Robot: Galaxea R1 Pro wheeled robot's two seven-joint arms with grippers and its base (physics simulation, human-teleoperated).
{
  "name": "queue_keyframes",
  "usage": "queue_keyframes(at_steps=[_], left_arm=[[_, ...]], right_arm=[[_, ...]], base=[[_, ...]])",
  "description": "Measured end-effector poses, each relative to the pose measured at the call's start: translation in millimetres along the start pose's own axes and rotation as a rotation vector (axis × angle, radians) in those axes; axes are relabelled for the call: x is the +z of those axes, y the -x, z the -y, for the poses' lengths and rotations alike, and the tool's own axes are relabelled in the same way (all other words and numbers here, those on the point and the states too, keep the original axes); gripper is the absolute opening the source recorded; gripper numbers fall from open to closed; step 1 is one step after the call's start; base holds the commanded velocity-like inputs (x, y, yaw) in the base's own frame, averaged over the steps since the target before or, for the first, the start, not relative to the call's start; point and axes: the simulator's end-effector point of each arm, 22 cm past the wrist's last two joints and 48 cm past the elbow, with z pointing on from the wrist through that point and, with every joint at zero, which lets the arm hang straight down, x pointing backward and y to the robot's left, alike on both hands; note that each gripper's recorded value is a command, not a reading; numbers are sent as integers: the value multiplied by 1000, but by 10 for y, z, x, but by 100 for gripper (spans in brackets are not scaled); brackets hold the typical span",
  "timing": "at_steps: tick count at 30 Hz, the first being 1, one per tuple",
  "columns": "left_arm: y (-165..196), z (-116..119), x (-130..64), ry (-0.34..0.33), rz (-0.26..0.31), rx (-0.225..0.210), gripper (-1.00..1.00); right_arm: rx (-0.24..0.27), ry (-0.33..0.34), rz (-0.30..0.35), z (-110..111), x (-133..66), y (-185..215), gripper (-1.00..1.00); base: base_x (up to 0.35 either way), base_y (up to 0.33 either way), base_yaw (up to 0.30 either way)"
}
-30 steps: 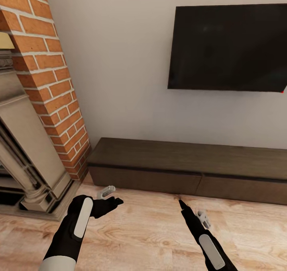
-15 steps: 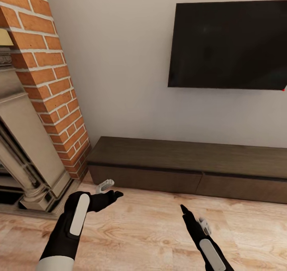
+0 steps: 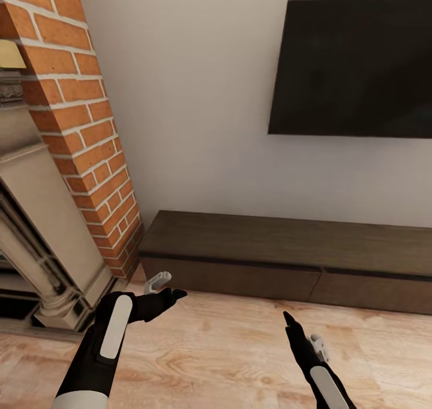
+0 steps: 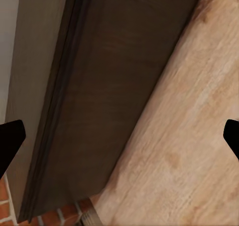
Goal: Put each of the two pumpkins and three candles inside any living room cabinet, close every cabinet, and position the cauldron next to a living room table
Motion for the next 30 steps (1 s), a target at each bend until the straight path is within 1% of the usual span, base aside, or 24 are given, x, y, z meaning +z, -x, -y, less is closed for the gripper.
queue_keyframes(at_steps=[4, 8, 11, 15, 20, 24, 30], left_arm=[[-6, -2, 3, 0, -1, 0, 100], [-5, -5, 2, 0, 0, -1, 100], [-2, -7, 0, 1, 0, -1, 100], [-3, -5, 1, 0, 0, -1, 100], [0, -11, -1, 2, 1, 0, 100], [4, -14, -4, 2, 2, 0, 100], [24, -54, -15, 9, 5, 0, 100]], right_arm=[[3, -1, 0, 17, -1, -3, 100], [3, 28, -1, -34, -3, -5, 100], [7, 47, -7, -28, -12, -30, 100], [15, 54, -3, -24, -17, -19, 100], [17, 44, -9, 25, -21, -35, 100], [21, 21, -14, 138, -33, -88, 100], [9, 13, -22, 179, -36, -130, 100]], base=[[75, 123, 0], [-6, 104, -12], [-1, 186, -172], [15, 72, -258], [79, 107, -280], [90, 110, -244], [26, 30, -36]])
